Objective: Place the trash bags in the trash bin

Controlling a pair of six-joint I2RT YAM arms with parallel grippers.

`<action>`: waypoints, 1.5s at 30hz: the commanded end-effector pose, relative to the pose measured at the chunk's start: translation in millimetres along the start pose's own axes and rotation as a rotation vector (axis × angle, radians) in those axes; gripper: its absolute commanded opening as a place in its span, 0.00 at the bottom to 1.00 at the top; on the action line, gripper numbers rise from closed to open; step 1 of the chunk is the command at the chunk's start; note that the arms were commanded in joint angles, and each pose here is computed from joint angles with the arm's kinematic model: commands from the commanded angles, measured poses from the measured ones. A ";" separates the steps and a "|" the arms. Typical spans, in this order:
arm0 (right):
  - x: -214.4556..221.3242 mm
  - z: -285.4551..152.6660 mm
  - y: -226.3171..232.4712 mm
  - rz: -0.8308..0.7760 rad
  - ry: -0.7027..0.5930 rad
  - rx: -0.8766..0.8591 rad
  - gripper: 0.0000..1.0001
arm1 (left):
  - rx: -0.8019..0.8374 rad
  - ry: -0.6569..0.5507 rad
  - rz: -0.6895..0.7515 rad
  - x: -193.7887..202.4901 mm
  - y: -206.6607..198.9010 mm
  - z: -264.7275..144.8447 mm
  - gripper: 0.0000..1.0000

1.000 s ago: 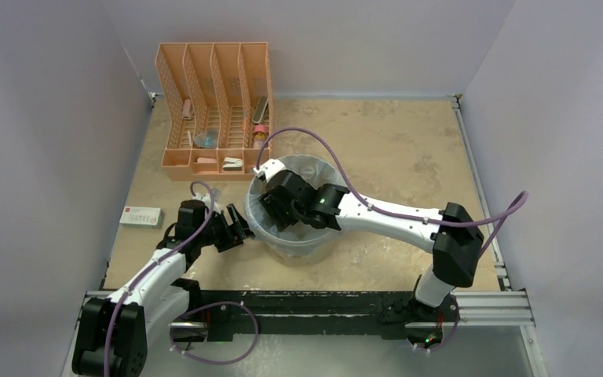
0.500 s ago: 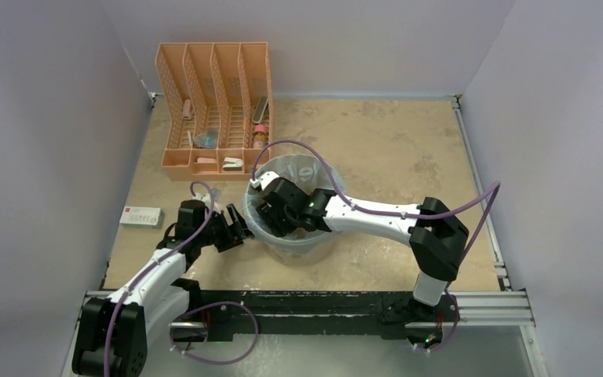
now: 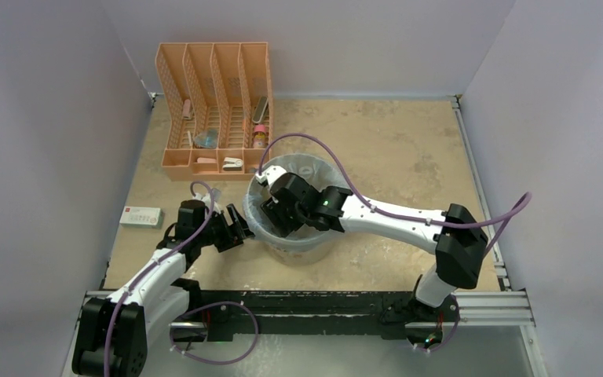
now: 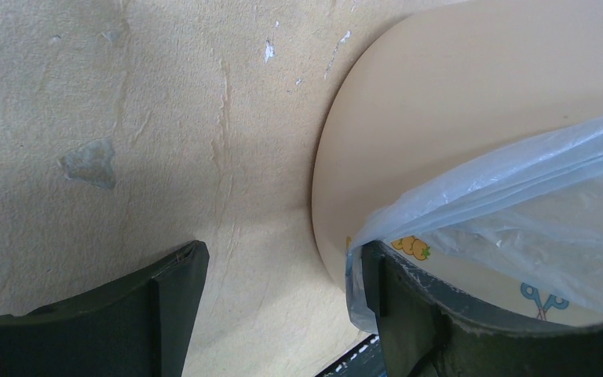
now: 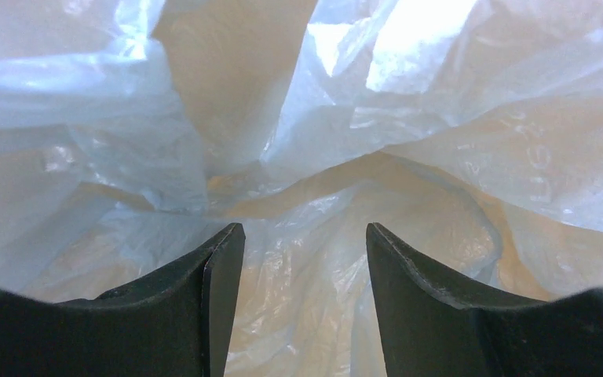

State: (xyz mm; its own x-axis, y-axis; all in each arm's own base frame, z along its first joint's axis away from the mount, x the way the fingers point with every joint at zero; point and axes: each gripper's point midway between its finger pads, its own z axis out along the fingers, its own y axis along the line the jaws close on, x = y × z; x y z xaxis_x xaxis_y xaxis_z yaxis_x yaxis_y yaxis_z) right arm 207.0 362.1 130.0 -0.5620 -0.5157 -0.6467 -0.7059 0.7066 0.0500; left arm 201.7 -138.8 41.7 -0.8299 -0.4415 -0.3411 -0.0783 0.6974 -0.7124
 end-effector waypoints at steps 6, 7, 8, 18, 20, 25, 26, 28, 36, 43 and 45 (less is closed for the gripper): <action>9.2 11.8 15.9 -0.031 0.070 -0.075 0.61 | 0.036 -0.022 0.055 -7.6 -8.6 -0.6 0.72; 12.5 17.5 18.1 -0.032 0.081 -0.085 0.61 | 0.037 -0.022 0.056 -7.7 -8.8 -0.7 0.72; 16.9 23.2 18.8 -0.034 0.096 -0.088 0.60 | 0.037 -0.023 0.057 -7.9 -9.0 -0.8 0.72; 52.1 49.3 22.2 -0.021 0.188 -0.107 0.58 | 0.039 -0.026 0.056 -7.6 -9.3 -1.4 0.72; 53.0 48.1 19.7 -0.020 0.196 -0.092 0.57 | 0.040 -0.027 0.056 -7.8 -9.5 -1.6 0.72; 25.0 30.4 17.0 0.017 0.104 -0.073 0.57 | 0.044 -0.030 0.059 -8.0 -10.3 -2.0 0.72; 17.0 25.8 15.5 0.028 0.077 -0.068 0.57 | 0.043 -0.031 0.059 -8.2 -10.2 -2.0 0.71; 1.7 17.6 12.9 0.049 0.020 -0.063 0.58 | 0.044 -0.032 0.060 -8.5 -10.4 -2.2 0.71; -0.4 18.9 10.3 0.084 0.001 -0.082 0.61 | 0.046 -0.031 0.062 -8.0 -10.5 -2.2 0.71; 45.2 54.3 14.8 0.079 0.133 -0.104 0.52 | 0.047 -0.031 0.062 -7.9 -10.6 -2.3 0.71; 58.3 60.2 17.2 0.078 0.174 -0.119 0.50 | 0.048 -0.032 0.062 -8.1 -11.0 -2.4 0.71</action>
State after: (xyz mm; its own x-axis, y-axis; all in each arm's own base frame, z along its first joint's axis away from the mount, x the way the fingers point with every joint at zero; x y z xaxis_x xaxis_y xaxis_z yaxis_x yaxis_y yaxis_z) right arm 198.8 374.2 67.5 -0.6522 -0.5238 -0.5480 -0.6950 0.7017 0.1564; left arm 201.9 -138.8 44.1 -0.8265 -0.4408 -0.3502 -0.0694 0.6971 -0.7136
